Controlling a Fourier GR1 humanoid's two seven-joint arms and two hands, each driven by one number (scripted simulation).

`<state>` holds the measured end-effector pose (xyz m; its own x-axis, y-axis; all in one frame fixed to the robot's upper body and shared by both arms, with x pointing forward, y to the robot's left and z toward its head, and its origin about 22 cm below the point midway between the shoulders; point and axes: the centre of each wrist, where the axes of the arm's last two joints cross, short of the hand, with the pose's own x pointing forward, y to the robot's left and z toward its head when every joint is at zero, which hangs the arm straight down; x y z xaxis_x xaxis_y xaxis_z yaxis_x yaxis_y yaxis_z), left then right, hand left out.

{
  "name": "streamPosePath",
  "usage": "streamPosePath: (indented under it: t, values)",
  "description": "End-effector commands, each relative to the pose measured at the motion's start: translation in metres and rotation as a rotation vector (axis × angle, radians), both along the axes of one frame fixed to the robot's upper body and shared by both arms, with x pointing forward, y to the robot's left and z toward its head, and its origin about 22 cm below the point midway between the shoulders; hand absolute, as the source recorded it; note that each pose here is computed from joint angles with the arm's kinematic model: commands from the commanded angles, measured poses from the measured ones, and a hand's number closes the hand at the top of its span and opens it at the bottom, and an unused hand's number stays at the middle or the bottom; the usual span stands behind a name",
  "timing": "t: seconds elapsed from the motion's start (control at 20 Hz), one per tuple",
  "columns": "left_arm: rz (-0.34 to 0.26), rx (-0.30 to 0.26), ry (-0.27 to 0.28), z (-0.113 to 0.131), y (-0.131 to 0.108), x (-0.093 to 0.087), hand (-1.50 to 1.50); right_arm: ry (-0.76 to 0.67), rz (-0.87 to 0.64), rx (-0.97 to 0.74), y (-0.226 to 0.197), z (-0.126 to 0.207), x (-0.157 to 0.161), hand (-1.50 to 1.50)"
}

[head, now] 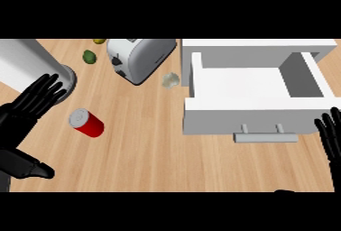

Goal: Pick up the can, place it into the drawer and close the drawer

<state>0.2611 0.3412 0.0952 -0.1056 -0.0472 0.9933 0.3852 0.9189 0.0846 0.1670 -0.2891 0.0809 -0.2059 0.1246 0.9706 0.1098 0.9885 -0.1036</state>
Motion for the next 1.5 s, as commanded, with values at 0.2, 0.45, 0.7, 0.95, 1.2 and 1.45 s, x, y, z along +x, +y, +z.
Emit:
streamPosePath:
  t: [0.2,0.45,0.7,0.95,1.2,1.45]
  values:
    - [0.020,0.006,0.006,-0.040,-0.013,-0.001,-1.50,-0.011,-0.010,-0.006,-0.011,-0.008,-0.007,-1.50]
    - [0.033,-0.008,0.025,-0.066,0.002,0.027,-1.50,-0.009,-0.006,0.001,-0.018,-0.001,-0.013,-1.50]
    - [0.055,0.027,0.018,-0.055,0.002,0.045,-1.50,0.008,0.007,-0.029,-0.019,-0.014,-0.013,-1.50]
    - [0.112,0.032,0.044,-0.093,0.026,0.016,-1.50,0.009,-0.001,0.010,-0.008,-0.017,-0.008,-1.50]
    - [0.076,0.058,0.023,-0.109,0.020,0.017,-1.50,-0.015,0.005,0.028,0.002,0.014,-0.001,-1.50]
    - [0.081,0.053,0.067,-0.126,0.054,0.011,-1.50,-0.004,-0.002,-0.023,-0.005,-0.022,-0.010,-1.50]
